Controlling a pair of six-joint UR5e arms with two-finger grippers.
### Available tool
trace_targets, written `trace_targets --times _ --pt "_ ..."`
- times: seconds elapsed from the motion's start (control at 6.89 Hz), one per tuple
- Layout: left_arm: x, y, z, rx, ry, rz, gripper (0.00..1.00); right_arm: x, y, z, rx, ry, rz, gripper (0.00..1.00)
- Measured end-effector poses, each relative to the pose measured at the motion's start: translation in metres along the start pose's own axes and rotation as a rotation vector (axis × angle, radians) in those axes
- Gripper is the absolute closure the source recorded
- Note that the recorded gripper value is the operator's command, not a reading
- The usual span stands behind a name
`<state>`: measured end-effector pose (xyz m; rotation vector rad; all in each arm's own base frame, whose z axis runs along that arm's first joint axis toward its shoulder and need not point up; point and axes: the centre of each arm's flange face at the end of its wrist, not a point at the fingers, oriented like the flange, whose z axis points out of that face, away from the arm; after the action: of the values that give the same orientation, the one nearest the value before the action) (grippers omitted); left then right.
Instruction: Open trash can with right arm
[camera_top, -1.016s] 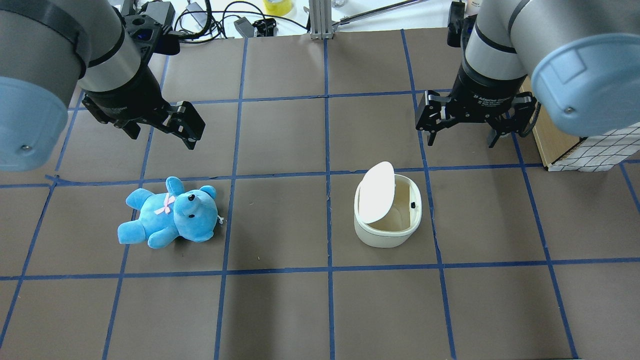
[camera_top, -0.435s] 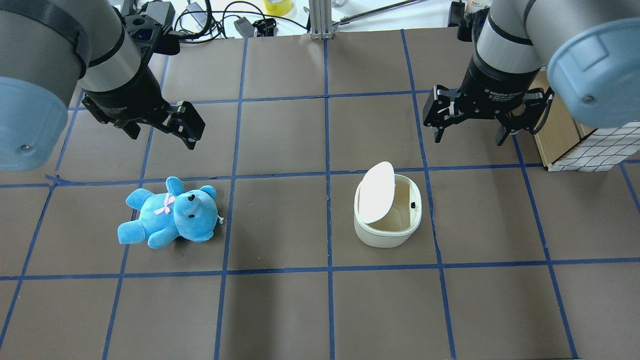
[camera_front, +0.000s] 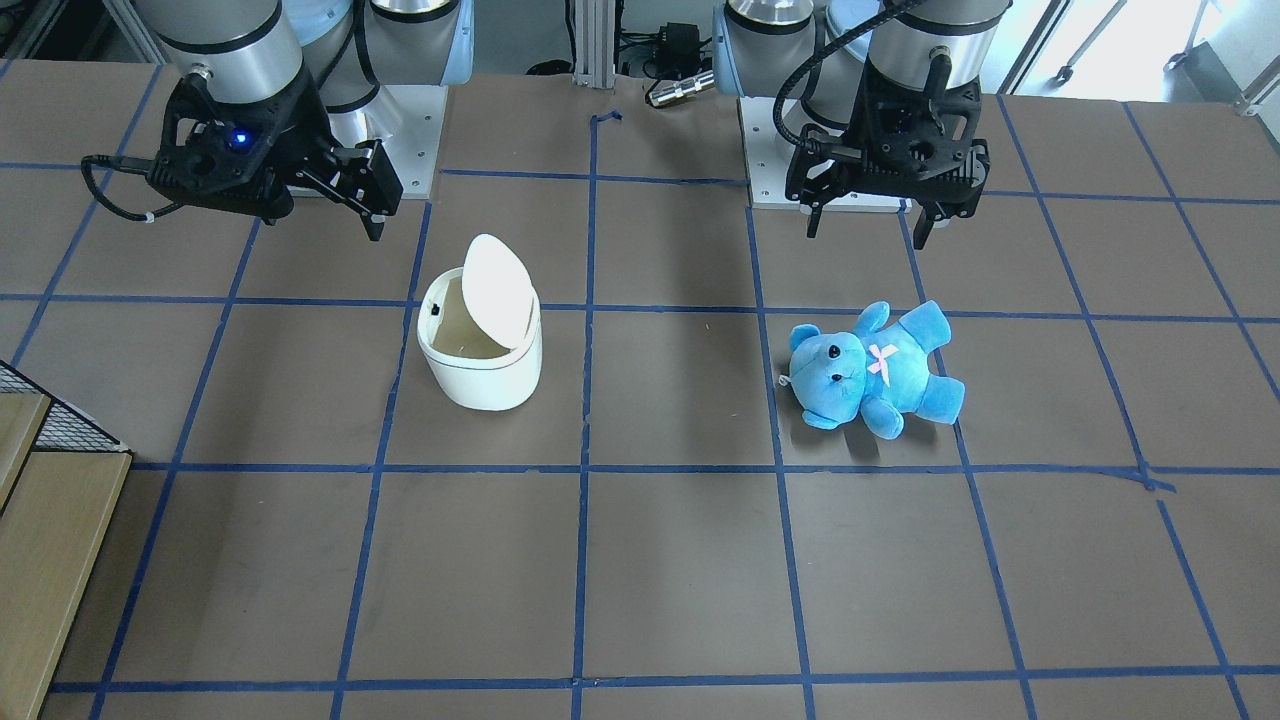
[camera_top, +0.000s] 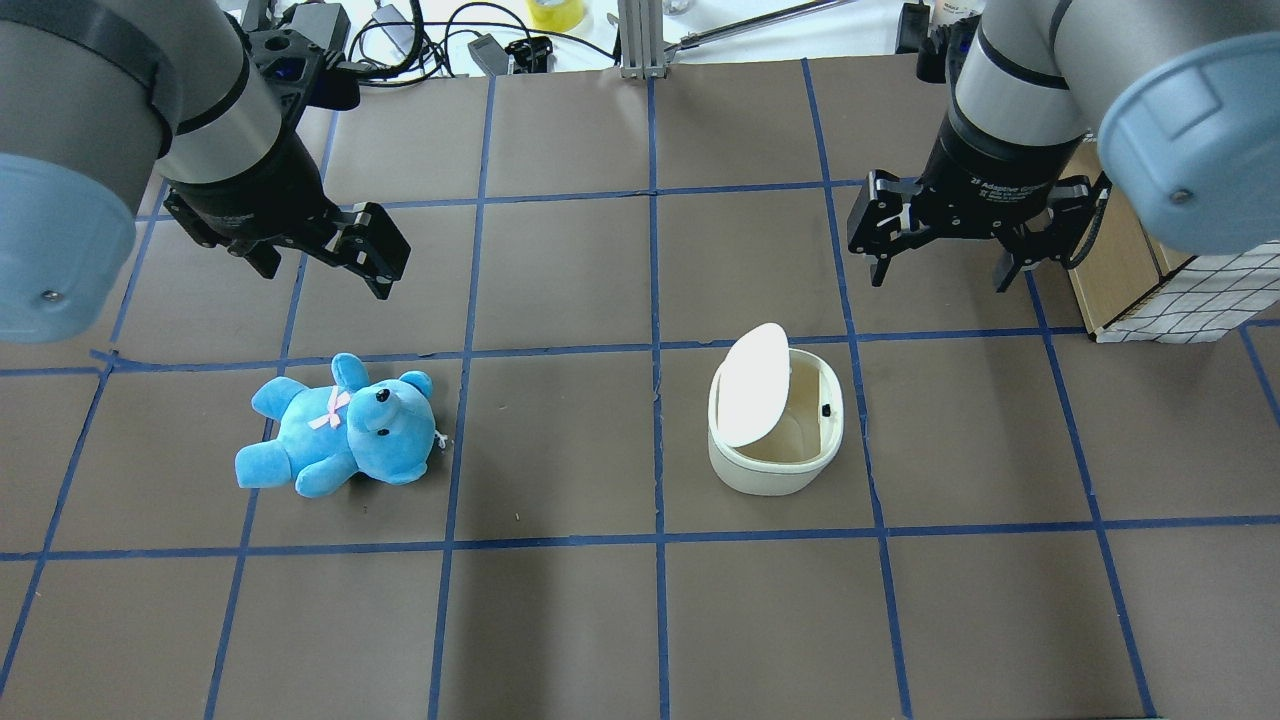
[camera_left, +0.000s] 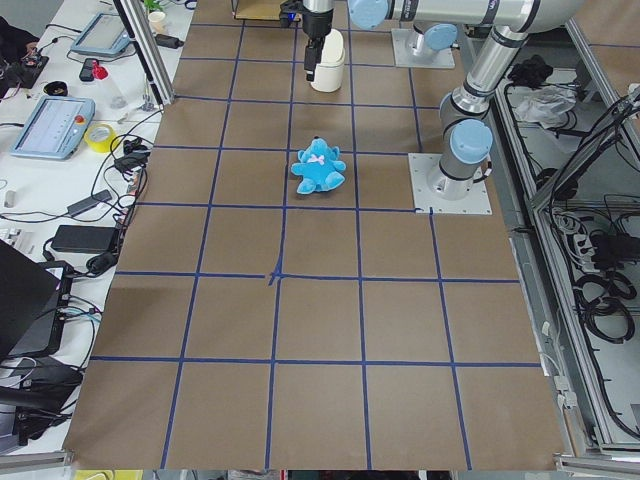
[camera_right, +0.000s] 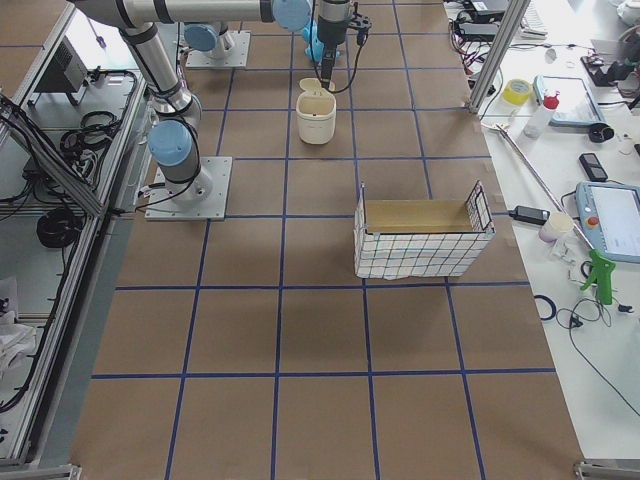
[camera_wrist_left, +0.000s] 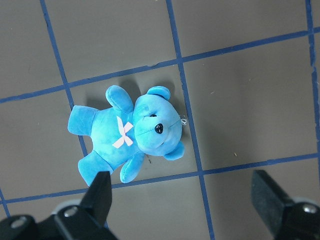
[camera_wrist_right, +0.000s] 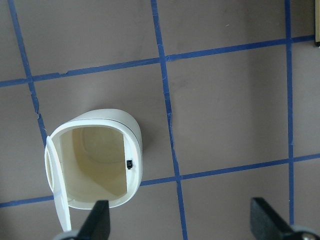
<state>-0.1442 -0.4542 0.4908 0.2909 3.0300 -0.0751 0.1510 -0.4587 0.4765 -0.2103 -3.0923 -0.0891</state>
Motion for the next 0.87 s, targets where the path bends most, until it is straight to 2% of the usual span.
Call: trace_targets --times 0.87 --pt "0.0 0.0 0.0 0.0 0.0 0.0 0.0 -0.0011 0.0019 -0.0009 -0.002 -0.008 0.007 0.0"
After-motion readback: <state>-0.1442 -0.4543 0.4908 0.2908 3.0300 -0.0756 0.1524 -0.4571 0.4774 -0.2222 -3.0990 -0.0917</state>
